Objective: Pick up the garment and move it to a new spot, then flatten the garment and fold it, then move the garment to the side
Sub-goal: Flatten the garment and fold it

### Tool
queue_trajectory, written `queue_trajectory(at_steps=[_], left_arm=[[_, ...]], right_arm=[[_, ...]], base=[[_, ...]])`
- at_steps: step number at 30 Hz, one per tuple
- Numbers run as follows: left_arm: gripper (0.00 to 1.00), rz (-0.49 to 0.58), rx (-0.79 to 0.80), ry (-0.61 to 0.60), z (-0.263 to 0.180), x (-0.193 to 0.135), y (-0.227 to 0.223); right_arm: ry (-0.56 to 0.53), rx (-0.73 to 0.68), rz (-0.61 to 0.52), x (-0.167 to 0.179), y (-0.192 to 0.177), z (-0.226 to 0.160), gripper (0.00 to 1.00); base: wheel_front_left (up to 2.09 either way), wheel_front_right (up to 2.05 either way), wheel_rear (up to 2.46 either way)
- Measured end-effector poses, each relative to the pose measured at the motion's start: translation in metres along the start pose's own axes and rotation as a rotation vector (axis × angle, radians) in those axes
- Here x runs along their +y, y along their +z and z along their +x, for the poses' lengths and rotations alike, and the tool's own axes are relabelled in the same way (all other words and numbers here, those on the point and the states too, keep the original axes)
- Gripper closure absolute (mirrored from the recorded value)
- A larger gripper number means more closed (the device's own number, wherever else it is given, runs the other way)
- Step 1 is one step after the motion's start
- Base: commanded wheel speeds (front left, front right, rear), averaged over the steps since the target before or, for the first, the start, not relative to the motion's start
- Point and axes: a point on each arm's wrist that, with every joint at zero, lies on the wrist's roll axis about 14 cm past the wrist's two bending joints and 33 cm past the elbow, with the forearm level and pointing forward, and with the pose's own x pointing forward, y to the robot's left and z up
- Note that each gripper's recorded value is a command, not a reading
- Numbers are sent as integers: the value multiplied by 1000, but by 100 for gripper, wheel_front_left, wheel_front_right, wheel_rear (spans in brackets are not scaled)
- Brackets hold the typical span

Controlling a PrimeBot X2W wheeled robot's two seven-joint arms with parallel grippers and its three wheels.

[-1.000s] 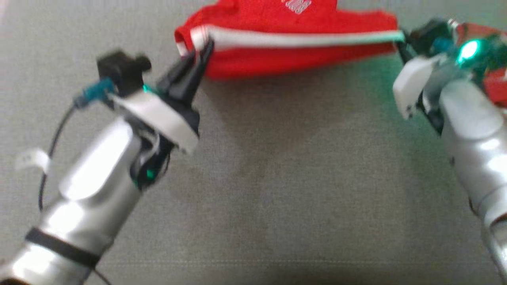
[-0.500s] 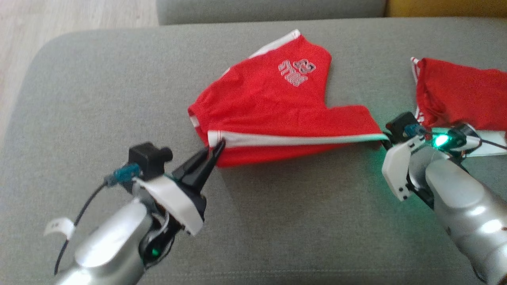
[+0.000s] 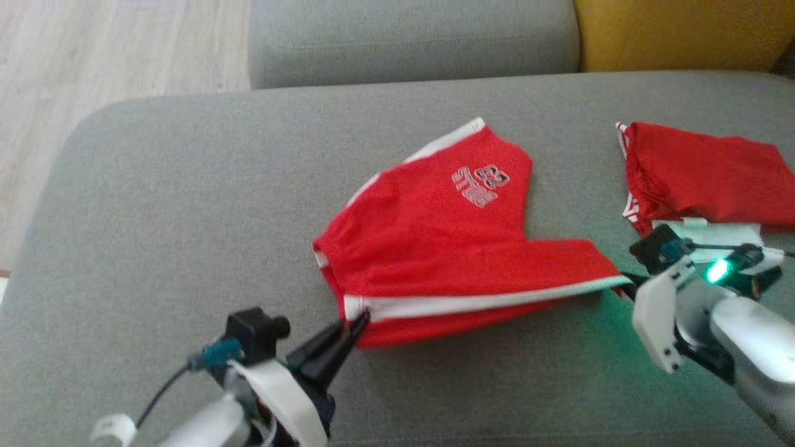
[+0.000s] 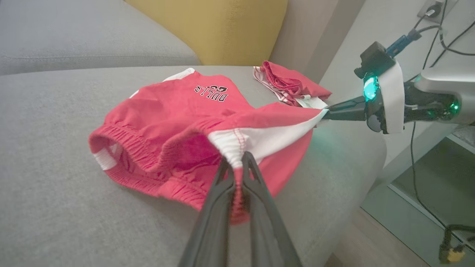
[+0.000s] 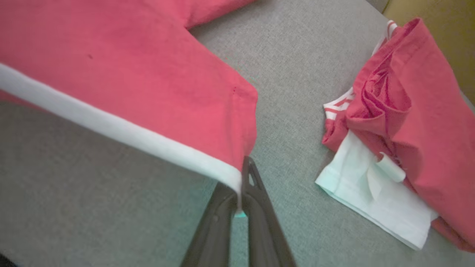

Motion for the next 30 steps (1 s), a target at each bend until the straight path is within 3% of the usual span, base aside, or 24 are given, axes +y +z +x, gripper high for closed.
queue_trajectory(at_steps=[8, 13, 25, 30], left_arm=[[100, -28, 21, -36, -13, -24, -15], [100, -41, -21, -16, -12, -19, -3], [100, -63, -98, 64, -3, 7, 20], [100, -62, -112, 108, 12, 29, 29]], right_arm=[[53, 85, 26, 8, -26, -28, 100], [37, 34, 7, -3, -6, -33, 100], [-15, -22, -205, -25, 49, -19, 100], [-21, -10, -321, -38, 73, 4, 100]], base=[[0, 0, 0], [0, 0, 0], [0, 0, 0], [0, 0, 0]])
